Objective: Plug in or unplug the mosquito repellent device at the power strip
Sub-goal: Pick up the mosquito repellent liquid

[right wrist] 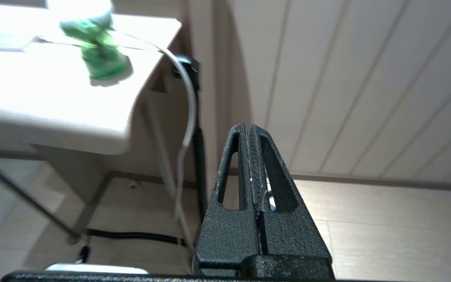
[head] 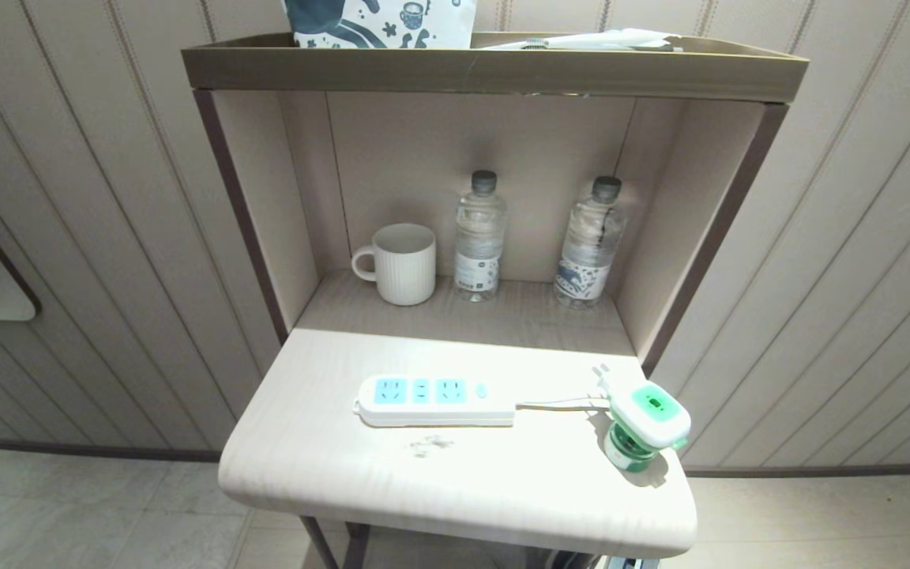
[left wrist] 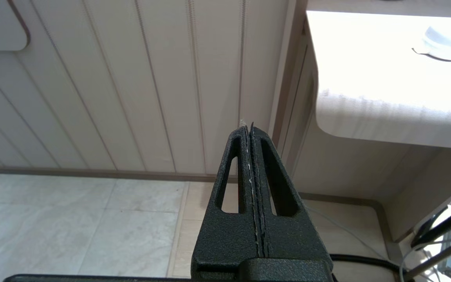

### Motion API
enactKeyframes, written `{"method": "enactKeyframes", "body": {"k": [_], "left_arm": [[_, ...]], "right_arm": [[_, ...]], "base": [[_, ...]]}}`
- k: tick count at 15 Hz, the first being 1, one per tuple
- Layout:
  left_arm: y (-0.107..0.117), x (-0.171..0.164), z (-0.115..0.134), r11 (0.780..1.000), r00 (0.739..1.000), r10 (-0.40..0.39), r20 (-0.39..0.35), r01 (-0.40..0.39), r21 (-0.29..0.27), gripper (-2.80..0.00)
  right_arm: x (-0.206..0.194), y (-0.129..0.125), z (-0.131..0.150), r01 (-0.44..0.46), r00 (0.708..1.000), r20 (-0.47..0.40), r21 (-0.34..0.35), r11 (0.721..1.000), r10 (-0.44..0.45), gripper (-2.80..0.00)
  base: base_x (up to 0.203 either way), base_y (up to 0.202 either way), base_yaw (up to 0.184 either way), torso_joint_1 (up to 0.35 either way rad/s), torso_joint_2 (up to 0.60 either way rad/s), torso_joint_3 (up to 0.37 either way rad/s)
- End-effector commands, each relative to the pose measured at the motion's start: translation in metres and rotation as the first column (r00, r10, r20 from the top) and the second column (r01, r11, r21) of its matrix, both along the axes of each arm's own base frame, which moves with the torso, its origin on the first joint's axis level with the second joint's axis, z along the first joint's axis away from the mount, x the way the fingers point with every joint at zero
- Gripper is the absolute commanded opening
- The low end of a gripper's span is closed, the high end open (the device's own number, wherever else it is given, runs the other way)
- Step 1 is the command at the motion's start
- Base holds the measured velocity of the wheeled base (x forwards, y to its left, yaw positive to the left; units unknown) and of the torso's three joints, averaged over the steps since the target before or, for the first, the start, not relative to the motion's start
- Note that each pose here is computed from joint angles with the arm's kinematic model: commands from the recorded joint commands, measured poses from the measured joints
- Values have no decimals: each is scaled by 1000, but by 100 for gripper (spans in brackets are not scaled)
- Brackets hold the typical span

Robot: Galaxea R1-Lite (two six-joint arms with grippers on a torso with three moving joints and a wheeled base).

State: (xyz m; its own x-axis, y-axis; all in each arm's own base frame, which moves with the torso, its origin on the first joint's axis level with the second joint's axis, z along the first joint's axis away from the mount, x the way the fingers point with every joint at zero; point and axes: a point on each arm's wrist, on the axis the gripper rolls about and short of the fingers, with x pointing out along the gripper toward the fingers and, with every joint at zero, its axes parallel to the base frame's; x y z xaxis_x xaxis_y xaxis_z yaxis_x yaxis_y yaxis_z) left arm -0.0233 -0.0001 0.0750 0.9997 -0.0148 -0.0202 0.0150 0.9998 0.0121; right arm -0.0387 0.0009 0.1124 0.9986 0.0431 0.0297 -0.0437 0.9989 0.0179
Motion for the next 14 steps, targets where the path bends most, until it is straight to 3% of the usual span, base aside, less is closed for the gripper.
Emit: {"method": "enactKeyframes", "body": {"k": [1, 4, 6, 8, 9, 11, 14], "left_arm": [[0, 0, 0, 1000, 1000, -1, -1, 1, 0, -280], [0, 0, 0, 1000, 1000, -1, -1, 1, 0, -280], [0, 0, 0, 1000, 1000, -1, -1, 1, 0, -280], [0, 0, 0, 1000, 1000, -1, 0, 1, 0, -280], [0, 0, 0, 1000, 1000, 0, -1, 0, 0, -280], [0, 0, 0, 1000, 1000, -1, -1, 1, 0, -280], [0, 0, 0, 1000, 1000, -1, -1, 1, 0, -280]], "right_arm": [[-5, 0, 31, -21, 1000, 0, 2, 1000, 21, -280], [15, 1, 69, -54, 998, -27, 18, 998, 55, -280], [50, 2, 96, -93, 993, -74, 49, 994, 97, -280], [93, 5, 113, -161, 978, -122, 73, 984, 169, -280], [110, 9, 120, -228, 966, -106, 74, 971, 235, -280], [130, 22, 125, -361, 927, -80, 70, 930, 366, -280], [150, 35, 104, -412, 909, -88, -25, 911, 408, -280]], "base": [[0, 0, 0, 0, 0, 0], [0, 0, 0, 0, 0, 0], [0, 0, 0, 0, 0, 0], [0, 0, 0, 0, 0, 0], [0, 0, 0, 0, 0, 0], [0, 0, 0, 0, 0, 0], [0, 0, 0, 0, 0, 0]]}}
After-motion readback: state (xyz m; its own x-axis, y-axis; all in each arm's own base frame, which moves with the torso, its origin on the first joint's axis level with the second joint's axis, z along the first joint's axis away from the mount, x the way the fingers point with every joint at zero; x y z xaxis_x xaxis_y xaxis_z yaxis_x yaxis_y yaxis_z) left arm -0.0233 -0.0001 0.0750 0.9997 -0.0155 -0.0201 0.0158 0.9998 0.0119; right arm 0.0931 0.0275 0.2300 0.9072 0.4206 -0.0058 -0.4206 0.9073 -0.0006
